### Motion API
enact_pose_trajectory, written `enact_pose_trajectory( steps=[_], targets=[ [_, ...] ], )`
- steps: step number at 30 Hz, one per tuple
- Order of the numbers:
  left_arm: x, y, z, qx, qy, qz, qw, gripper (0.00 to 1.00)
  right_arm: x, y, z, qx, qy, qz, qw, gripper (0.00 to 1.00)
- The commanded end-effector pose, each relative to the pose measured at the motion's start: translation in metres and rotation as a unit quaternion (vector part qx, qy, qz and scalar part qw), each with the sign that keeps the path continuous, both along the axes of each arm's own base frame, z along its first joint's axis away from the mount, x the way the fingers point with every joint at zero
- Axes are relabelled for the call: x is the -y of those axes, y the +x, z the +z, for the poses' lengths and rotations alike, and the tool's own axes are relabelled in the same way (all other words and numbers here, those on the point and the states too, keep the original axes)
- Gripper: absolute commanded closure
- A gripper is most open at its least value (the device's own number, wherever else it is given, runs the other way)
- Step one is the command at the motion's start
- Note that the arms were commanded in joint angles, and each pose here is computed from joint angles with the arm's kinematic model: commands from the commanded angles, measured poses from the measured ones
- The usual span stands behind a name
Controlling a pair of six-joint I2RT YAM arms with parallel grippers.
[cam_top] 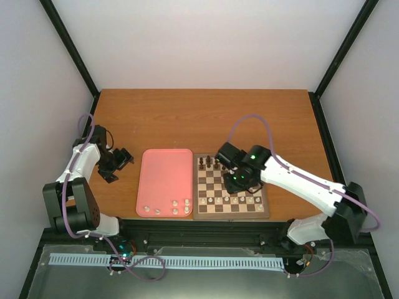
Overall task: Set up the chess pieces on the board
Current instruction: Place the chess piece on the chessboard.
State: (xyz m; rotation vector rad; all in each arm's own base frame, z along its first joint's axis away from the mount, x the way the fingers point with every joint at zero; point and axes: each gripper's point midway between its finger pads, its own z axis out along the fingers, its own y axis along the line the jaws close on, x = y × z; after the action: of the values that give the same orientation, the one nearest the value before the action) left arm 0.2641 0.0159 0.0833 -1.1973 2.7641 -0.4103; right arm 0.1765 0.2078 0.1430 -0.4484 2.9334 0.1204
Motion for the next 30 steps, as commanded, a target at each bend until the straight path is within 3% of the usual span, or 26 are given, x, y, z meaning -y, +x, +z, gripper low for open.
enact_pose_trajectory(
  steps=[1,11,30],
  targets=[
    [-0.001,0.011,0.007,0.012,-0.005,0.007,1.000,0.00,0.027,-0.033,-0.002,-0.036,0.016,-0.065,0.997,0.97],
    [-0.002,0.010,0.006,0.010,-0.002,0.006,1.000,0.00,0.057,-0.060,-0.037,-0.069,-0.012,-0.101,0.992,0.97],
    [-0.002,0.006,0.006,0.009,0.001,0.006,1.000,0.00,0.080,-0.046,-0.077,-0.061,-0.028,-0.187,0.980,0.97]
  ],
)
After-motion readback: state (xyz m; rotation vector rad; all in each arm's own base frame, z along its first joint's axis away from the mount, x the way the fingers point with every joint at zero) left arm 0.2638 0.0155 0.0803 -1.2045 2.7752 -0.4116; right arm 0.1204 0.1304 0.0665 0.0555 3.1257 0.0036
